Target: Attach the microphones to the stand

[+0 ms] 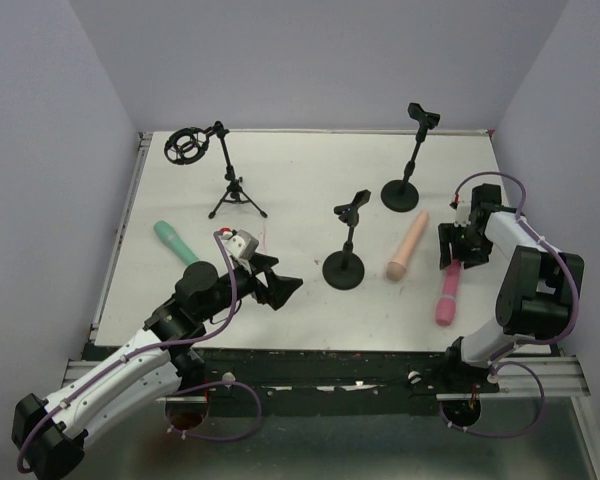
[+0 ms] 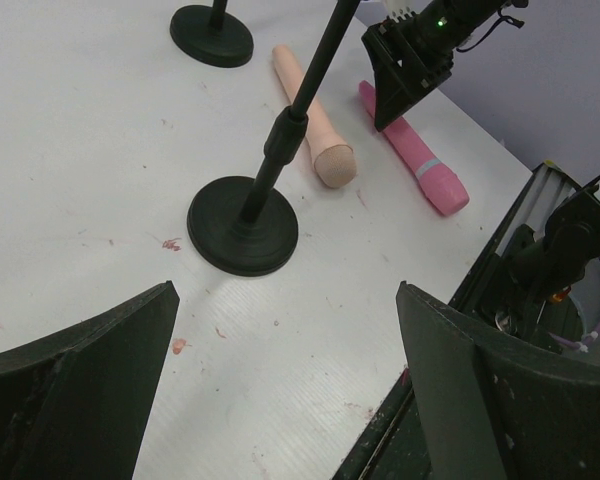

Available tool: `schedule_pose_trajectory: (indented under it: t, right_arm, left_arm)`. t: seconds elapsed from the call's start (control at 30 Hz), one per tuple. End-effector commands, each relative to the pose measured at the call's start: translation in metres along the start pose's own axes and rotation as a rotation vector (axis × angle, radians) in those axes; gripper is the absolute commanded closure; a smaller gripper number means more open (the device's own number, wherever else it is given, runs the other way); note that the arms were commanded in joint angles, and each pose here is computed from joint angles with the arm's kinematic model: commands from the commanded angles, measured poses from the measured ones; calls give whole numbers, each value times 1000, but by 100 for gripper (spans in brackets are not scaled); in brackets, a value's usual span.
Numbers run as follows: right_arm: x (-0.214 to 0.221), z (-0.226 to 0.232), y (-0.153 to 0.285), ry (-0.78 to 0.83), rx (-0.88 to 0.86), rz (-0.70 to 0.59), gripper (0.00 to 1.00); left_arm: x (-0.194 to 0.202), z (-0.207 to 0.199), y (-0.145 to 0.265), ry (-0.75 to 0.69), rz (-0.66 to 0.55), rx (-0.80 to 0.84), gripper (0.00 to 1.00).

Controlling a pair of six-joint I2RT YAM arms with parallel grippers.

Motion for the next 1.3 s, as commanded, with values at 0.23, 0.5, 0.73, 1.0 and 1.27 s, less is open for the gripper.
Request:
schedule_pose_trajectory:
  t: [0.23, 0.5, 0.73, 1.0, 1.27]
  right_arm:
    - [5, -4, -28, -57, 37, 60, 52]
    - [-5, -1, -16, -63, -46, -6, 79]
    - [-27, 9, 23, -32, -156, -167, 87]
    - [-53, 29, 106, 23, -351, -404, 88]
    - [-63, 59, 191, 86, -680, -599, 88]
  left_arm:
    - [4, -1, 5, 0, -7, -12, 2]
    - [2, -14, 8, -51, -42, 99, 1]
    - [-5, -28, 14, -86, -108, 231, 2]
    - [-25, -41, 17, -76, -102, 330, 3]
    - [-73, -63, 19, -37, -108, 416, 3]
Point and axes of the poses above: each gripper's point midway between its finger pads, its own y axis back along the fingers, its own z axis along the line the jaws close on, x = y × z, the point moved 10 cm from there along y, back along the fingers, and after that the axes turned 9 degrees about -y, right-handed, at the moved point
